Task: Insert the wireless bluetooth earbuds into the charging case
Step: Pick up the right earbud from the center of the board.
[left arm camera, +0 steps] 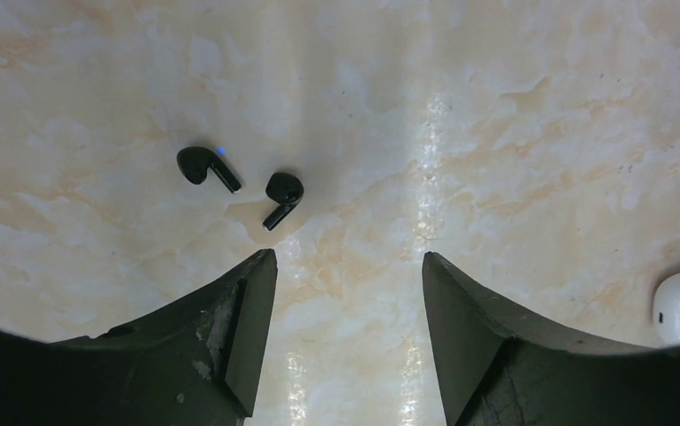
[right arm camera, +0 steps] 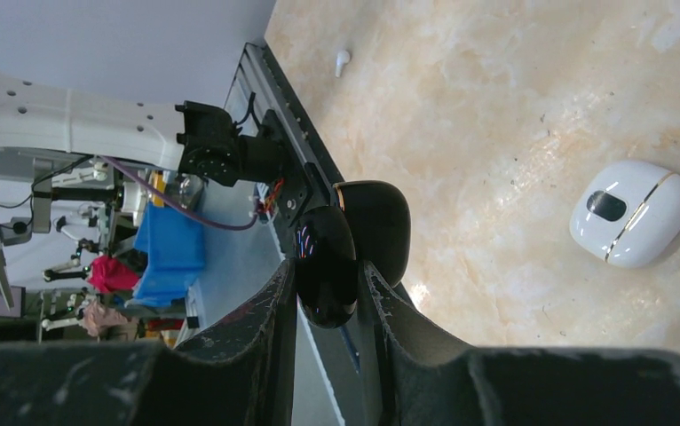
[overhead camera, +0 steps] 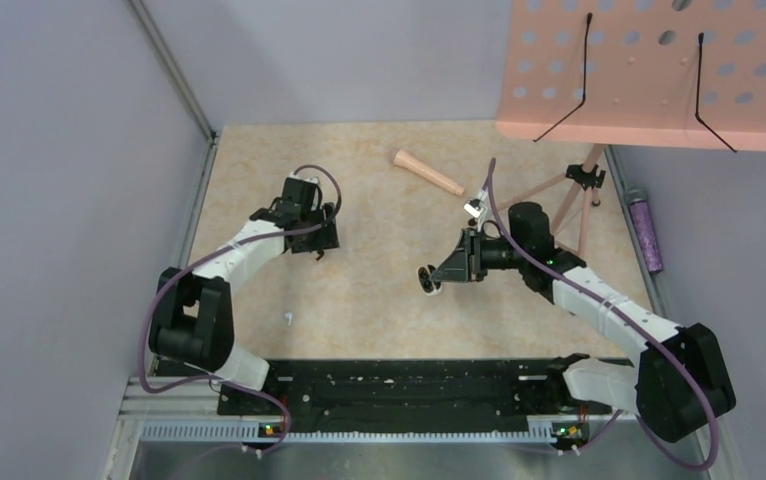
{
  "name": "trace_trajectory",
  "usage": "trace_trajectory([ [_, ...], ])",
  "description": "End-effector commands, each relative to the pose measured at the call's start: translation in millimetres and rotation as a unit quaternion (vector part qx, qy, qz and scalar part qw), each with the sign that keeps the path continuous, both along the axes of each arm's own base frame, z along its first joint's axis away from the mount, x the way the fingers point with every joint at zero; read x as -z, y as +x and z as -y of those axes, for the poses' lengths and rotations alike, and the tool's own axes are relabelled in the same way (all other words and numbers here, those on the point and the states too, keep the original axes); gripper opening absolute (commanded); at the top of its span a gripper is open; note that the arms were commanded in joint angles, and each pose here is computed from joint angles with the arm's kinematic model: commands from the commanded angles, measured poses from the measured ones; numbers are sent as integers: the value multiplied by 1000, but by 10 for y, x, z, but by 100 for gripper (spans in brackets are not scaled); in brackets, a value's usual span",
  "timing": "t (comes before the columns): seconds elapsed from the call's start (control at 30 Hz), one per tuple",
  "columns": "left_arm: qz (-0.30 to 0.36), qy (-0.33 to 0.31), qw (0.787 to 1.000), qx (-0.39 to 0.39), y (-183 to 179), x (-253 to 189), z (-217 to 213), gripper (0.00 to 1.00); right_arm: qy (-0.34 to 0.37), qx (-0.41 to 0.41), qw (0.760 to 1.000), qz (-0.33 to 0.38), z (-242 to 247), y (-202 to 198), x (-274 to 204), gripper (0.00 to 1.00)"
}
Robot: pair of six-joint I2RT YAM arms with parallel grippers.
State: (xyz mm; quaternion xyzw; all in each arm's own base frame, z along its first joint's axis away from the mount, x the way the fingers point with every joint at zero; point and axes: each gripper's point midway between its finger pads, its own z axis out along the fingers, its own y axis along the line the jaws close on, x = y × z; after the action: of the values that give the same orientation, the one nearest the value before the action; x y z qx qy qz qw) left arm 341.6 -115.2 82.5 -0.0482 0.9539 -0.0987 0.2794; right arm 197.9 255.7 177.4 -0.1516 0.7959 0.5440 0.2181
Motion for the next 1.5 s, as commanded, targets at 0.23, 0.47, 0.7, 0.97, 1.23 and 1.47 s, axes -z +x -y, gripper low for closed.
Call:
trace_trajectory([
  [0.23,48,33,998,35,203,-56,-40,65,32,-7,999,32,-53,67,-206,0],
  [0.47,27,45,998,20,315,112,-51,49,29,-2,999,32,-35,53,-208,0],
  [0.7,-8,59,998,13,252,326,-97,48,28,1,999,32,-26,45,-201,0],
  [0.97,-26,68,997,13,245,438,-116,48,28,1,999,32,-29,55,-203,0],
  [1.23,-50,62,996,26,195,546,-74,46,24,5,999,29,-18,50,-171,0],
  [1.47,-54,51,997,24,130,540,-53,39,22,8,999,29,-20,71,-166,0],
])
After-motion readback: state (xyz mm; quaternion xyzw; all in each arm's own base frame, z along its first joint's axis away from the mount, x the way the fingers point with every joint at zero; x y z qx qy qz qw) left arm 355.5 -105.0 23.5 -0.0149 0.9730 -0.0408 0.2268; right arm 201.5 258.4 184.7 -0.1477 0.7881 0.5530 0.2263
